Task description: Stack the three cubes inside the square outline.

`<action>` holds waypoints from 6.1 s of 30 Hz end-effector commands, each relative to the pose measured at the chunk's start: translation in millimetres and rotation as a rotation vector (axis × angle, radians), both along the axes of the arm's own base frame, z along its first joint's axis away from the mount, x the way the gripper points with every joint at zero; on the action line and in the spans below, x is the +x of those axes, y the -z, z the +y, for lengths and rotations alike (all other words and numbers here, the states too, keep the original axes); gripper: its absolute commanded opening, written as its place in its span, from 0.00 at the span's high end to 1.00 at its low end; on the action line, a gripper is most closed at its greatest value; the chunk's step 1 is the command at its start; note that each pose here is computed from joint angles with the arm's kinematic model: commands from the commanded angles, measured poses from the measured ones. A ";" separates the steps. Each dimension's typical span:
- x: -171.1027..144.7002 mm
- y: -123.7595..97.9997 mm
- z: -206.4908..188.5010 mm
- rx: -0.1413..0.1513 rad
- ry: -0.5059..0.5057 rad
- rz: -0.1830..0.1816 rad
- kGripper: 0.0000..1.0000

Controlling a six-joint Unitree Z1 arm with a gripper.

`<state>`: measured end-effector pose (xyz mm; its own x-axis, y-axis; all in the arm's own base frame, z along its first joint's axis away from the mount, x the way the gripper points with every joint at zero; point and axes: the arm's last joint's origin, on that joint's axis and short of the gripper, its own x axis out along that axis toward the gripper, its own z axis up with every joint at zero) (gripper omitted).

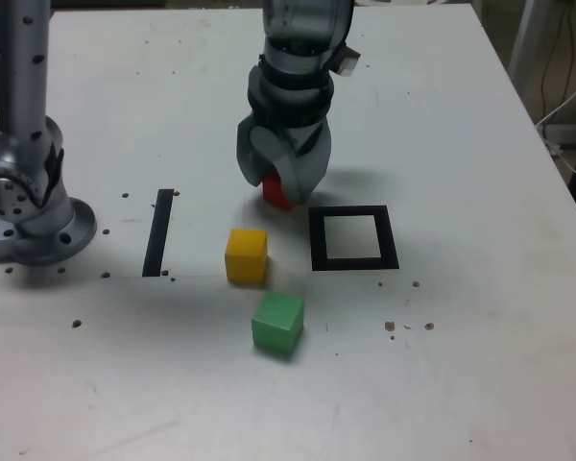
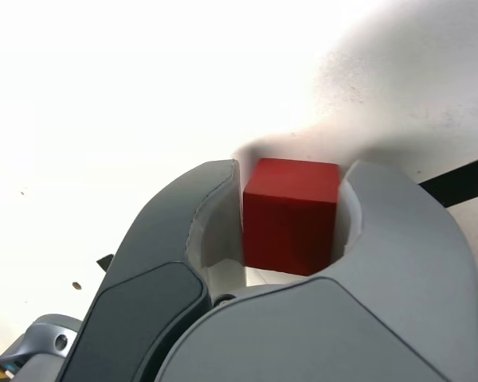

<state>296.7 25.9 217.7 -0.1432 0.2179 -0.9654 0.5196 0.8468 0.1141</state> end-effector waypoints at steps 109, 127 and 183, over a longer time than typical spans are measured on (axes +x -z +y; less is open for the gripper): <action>-76.2 -27.2 -77.3 -0.158 -0.437 -0.017 0.02; -51.4 -1.6 -83.9 -0.139 -0.434 -0.029 0.11; -13.5 -60.8 -81.8 -0.127 -0.470 -0.133 0.86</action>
